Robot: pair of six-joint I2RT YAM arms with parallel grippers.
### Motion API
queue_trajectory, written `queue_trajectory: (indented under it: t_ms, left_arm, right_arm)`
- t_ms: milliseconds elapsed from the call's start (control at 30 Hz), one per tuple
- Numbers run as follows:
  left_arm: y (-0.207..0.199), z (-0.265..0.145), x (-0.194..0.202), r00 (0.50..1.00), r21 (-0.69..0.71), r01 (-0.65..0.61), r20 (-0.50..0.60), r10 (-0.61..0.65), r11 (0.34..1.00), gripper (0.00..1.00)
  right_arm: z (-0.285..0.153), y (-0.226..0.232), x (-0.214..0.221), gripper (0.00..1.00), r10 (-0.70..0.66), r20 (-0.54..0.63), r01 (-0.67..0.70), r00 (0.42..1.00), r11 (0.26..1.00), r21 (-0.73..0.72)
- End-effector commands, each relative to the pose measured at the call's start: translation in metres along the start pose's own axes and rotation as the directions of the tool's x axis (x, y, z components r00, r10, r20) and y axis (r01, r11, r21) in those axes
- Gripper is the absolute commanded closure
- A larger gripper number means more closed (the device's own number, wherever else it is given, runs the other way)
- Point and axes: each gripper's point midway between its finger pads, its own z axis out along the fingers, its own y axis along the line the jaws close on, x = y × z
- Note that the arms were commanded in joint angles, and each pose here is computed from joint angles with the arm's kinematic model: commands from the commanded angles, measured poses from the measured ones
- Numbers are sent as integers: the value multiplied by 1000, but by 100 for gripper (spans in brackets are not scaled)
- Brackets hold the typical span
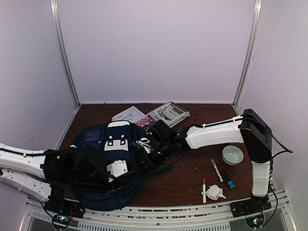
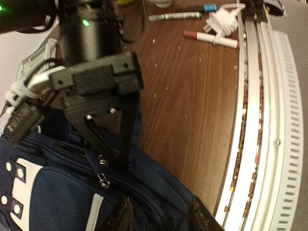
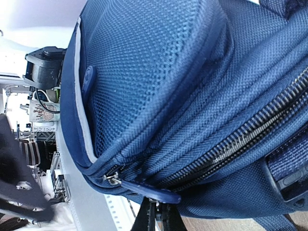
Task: Pack the student bag
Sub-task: Move the student bag to the center of the board, then hold the student bag at the center of the board.
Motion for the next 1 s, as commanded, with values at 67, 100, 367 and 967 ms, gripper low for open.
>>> queue_trajectory:
  t_ms: [67, 100, 367, 967]
  left_arm:
    - [-3, 13, 22, 977, 14, -119, -179, 120, 993, 57]
    - [-4, 14, 24, 976, 19, -118, -183, 119, 993, 57]
    - [-10, 32, 33, 948, 17, -157, -279, 155, 987, 57]
    - [38, 29, 62, 723, -224, -335, -684, 97, 915, 71]
  right_arm:
    - [-3, -9, -3, 100, 7, 31, -8, 999, 1000, 19]
    - [-5, -10, -3, 100, 9, 33, -10, 999, 1000, 22]
    - [-10, -12, -8, 100, 11, 47, -13, 999, 999, 31]
    - [-42, -33, -16, 100, 29, 74, -36, 997, 994, 106]
